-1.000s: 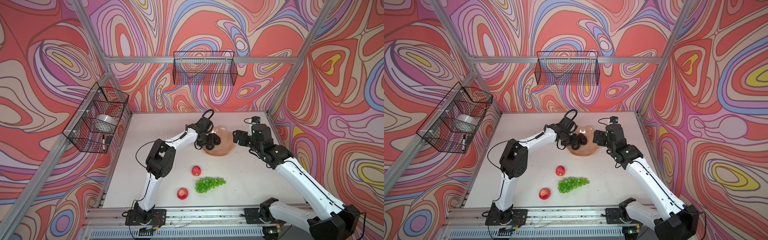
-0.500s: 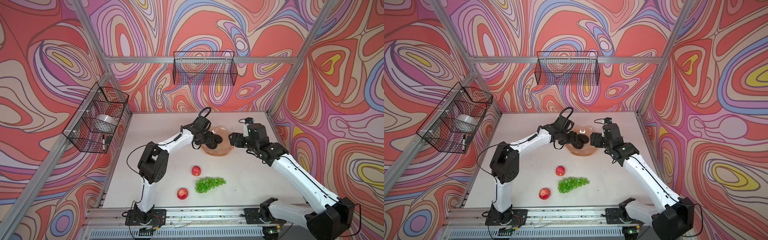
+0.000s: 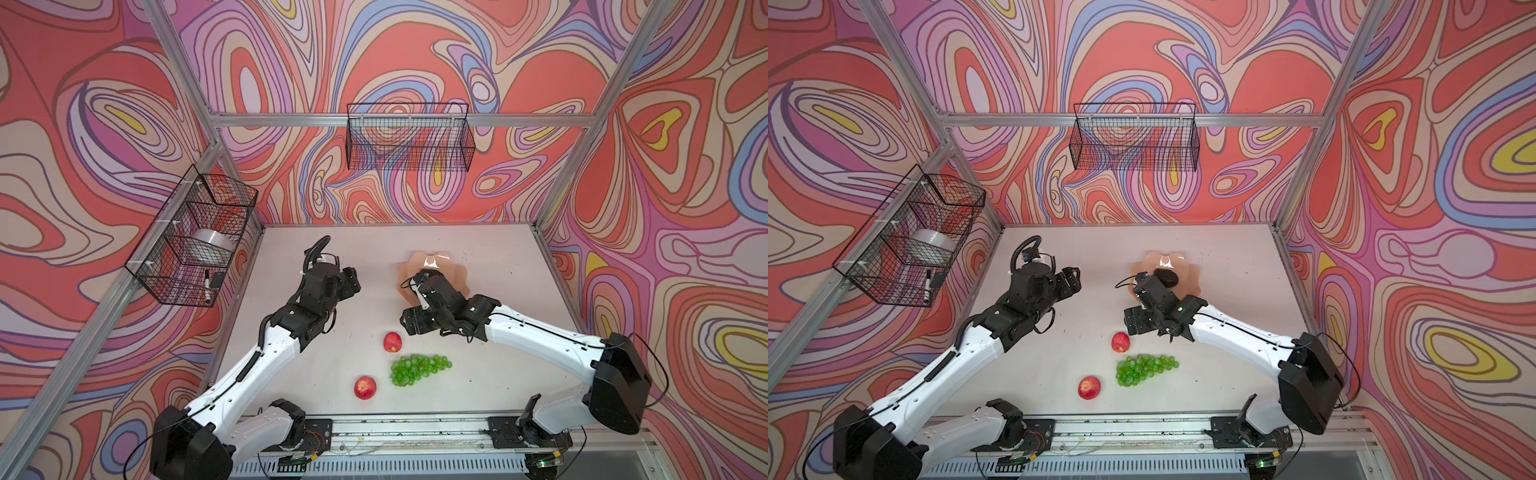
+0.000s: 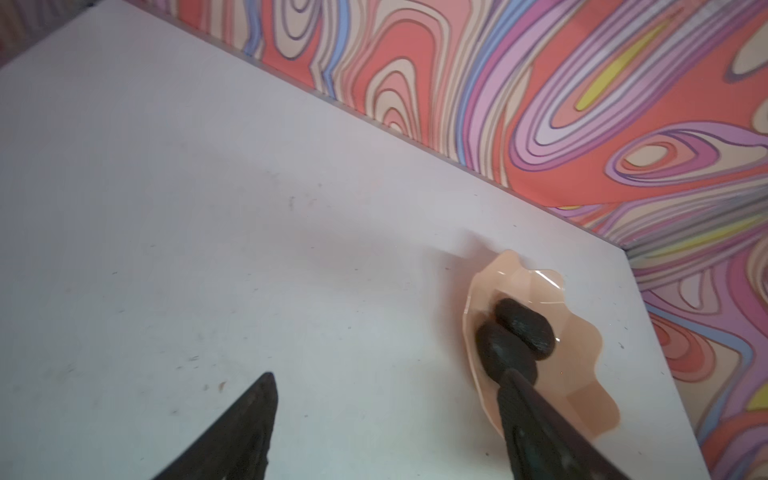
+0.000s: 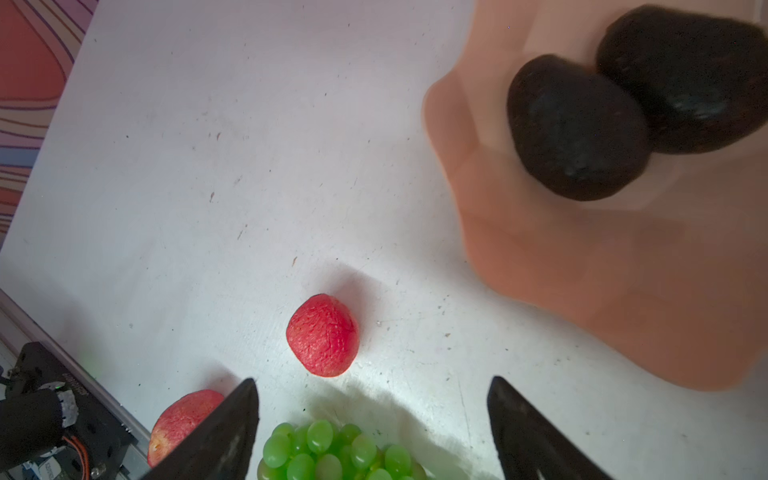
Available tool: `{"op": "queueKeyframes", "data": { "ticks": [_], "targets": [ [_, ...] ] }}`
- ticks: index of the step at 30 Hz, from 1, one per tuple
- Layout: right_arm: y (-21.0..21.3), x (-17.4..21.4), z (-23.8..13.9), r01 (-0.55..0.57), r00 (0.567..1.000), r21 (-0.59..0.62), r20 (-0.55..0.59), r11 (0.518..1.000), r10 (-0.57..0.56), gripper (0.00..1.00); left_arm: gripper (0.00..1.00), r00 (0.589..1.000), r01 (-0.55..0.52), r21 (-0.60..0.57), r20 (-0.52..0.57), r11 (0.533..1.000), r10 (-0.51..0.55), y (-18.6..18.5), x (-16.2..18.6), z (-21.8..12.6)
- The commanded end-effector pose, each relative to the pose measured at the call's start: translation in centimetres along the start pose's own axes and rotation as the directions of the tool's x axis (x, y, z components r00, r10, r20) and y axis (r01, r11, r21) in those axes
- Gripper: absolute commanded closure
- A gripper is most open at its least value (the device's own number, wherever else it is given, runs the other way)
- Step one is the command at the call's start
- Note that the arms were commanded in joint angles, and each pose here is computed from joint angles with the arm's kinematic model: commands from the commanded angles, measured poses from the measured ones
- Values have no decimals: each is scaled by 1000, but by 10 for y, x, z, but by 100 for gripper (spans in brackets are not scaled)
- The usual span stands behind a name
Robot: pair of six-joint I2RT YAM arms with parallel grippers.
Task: Place and organize the fake fruits in the fruit bowl
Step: 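Grasp the farther red apple with the right gripper while the left withdraws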
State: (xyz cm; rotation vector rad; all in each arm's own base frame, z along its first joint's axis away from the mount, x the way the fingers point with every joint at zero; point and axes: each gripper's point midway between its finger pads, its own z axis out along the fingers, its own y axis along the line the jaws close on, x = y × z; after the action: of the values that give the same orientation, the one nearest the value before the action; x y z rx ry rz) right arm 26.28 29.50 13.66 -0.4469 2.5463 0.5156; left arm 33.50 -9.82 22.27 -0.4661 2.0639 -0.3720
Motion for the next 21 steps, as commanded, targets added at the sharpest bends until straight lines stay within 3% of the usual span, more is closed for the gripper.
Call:
{"op": "queueKeyframes", "data": {
  "ticks": [1, 7, 14, 17, 21],
  "targets": [
    [24, 4, 21, -2, 1000, -26, -25, 1000, 1, 11, 15, 999, 46, -139, 19, 989, -43, 49, 10, -12],
    [38, 23, 57, 4, 995, -40, -98, 999, -8, 12, 13, 998, 64, -201, 39, 977, -57, 81, 23, -33],
    [36, 39, 88, 7, 987, -9, -161, 1000, -8, 14, 11, 997, 58, -228, 59, 972, -45, 93, 22, -48],
    [36, 39, 94, 2, 987, -7, -163, 1000, -3, 18, 11, 997, 58, -231, 60, 971, -45, 95, 23, -52],
    [38, 33, 91, -6, 989, -10, -149, 1000, 5, 34, 10, 997, 62, -236, 61, 970, -49, 99, 26, -54]
  ]
}}
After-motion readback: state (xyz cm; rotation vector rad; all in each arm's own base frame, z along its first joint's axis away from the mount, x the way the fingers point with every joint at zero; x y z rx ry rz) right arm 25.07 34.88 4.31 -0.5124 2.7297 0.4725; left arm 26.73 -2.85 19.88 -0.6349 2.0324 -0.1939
